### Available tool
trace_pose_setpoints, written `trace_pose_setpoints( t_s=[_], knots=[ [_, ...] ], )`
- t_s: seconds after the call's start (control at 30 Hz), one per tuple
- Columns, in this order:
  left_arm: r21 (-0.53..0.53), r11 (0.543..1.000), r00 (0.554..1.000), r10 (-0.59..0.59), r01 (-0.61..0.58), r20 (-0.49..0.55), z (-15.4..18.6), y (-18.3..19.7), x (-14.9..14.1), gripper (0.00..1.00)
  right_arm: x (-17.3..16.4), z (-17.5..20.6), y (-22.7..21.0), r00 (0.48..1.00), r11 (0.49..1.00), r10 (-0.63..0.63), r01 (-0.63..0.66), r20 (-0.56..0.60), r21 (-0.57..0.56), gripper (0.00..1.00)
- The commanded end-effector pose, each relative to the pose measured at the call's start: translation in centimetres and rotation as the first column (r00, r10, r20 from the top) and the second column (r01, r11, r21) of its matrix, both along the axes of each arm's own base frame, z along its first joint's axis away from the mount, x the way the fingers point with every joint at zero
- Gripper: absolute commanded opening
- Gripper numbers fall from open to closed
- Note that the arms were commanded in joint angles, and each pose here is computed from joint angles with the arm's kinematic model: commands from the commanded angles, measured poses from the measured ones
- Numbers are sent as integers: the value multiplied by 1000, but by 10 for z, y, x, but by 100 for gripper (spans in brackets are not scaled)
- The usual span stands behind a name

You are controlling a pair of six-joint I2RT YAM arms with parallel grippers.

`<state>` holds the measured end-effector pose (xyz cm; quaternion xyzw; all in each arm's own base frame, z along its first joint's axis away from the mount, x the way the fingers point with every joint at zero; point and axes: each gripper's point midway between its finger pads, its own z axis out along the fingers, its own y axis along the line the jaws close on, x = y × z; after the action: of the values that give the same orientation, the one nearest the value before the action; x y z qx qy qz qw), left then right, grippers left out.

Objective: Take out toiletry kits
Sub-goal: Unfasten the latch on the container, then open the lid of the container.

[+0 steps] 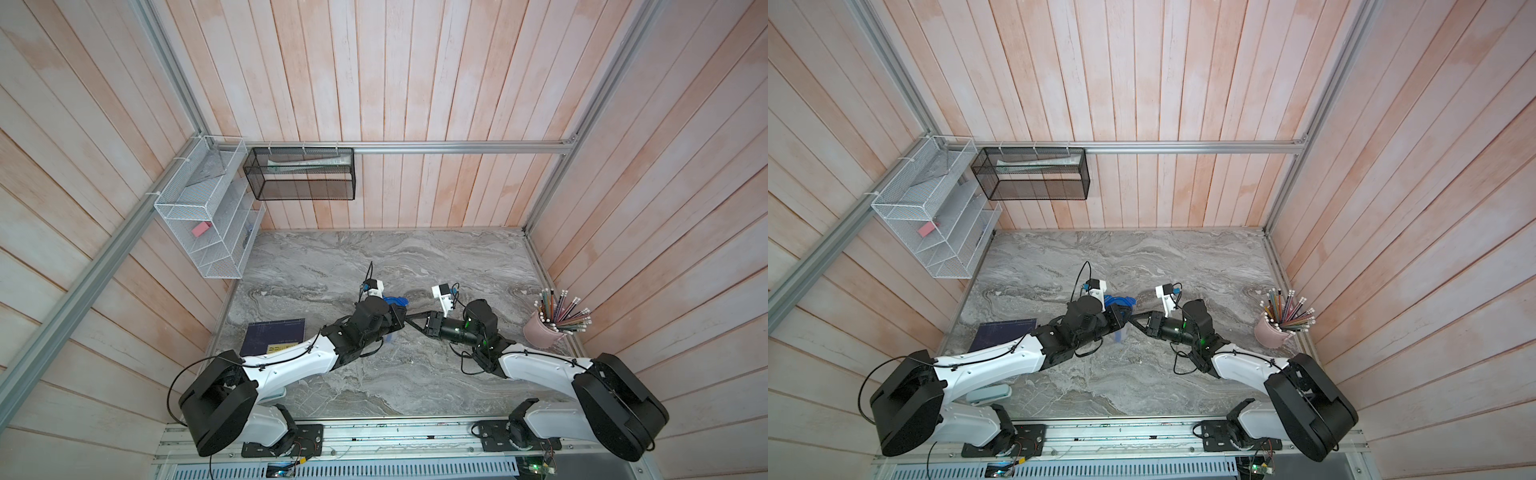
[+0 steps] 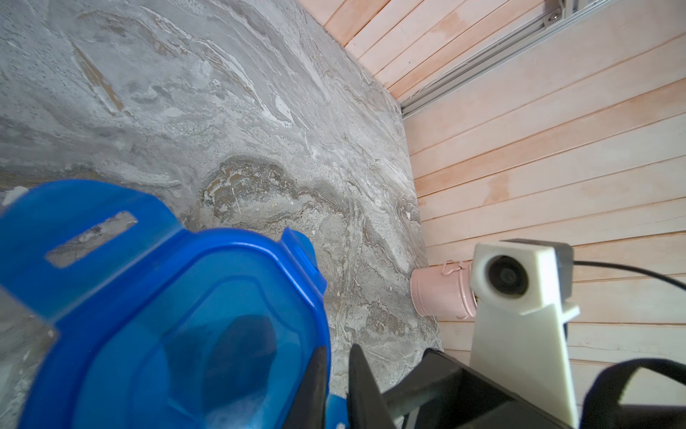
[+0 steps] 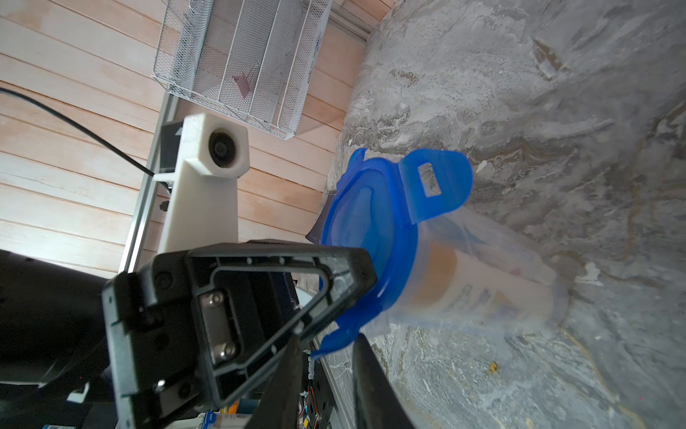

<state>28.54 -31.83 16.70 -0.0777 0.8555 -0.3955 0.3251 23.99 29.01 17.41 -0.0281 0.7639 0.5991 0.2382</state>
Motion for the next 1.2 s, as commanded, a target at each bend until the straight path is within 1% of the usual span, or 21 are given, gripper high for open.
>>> trace_pose_setpoints(
  t_s=[0.0, 0.13, 0.27, 0.37, 0.5, 0.57, 0.67, 0.8, 1.0, 1.17],
  knots=[
    [292, 956, 983, 18, 37, -183, -73, 38, -24, 17, 4, 10, -2, 997, 999, -28, 29, 69, -19, 26],
    [257, 966, 995, 10, 15, -97, -33, 32, -6, 18, 3, 4, -8, 997, 998, -47, 50, 66, -45, 28],
    [219, 976, 1000, 17, -15, -7, 9, 30, 10, 20, 2, 3, -10, 996, 997, -51, 55, 71, -58, 35],
    [179, 983, 998, 33, -41, 49, 34, 32, 19, 21, 6, 0, -10, 996, 996, -57, 61, 67, -69, 39],
    [147, 987, 994, 51, -66, 101, 58, 40, 21, 23, 19, -2, -11, 997, 996, -53, 57, 53, -69, 40],
    [139, 987, 991, 64, -80, 115, 66, 46, 18, 24, 30, 0, -13, 997, 997, -59, 61, 51, -48, 40],
    [135, 986, 992, 80, -93, 102, 64, 56, 10, 24, 44, 5, -9, 998, 999, -42, 43, 50, -20, 41],
    [147, 985, 996, 87, -90, 31, 38, 63, -2, 24, 56, 10, 2, 999, 1000, -8, 8, 48, 2, 45],
    [143, 988, 995, 67, -55, -80, -5, 58, -13, 23, 62, 6, 12, 1000, 999, 23, -23, 9, 26, 48],
    [143, 989, 994, 49, -34, -98, -15, 49, -10, 23, 66, -1, 17, 999, 998, 41, -39, -28, 45, 48]
  ],
)
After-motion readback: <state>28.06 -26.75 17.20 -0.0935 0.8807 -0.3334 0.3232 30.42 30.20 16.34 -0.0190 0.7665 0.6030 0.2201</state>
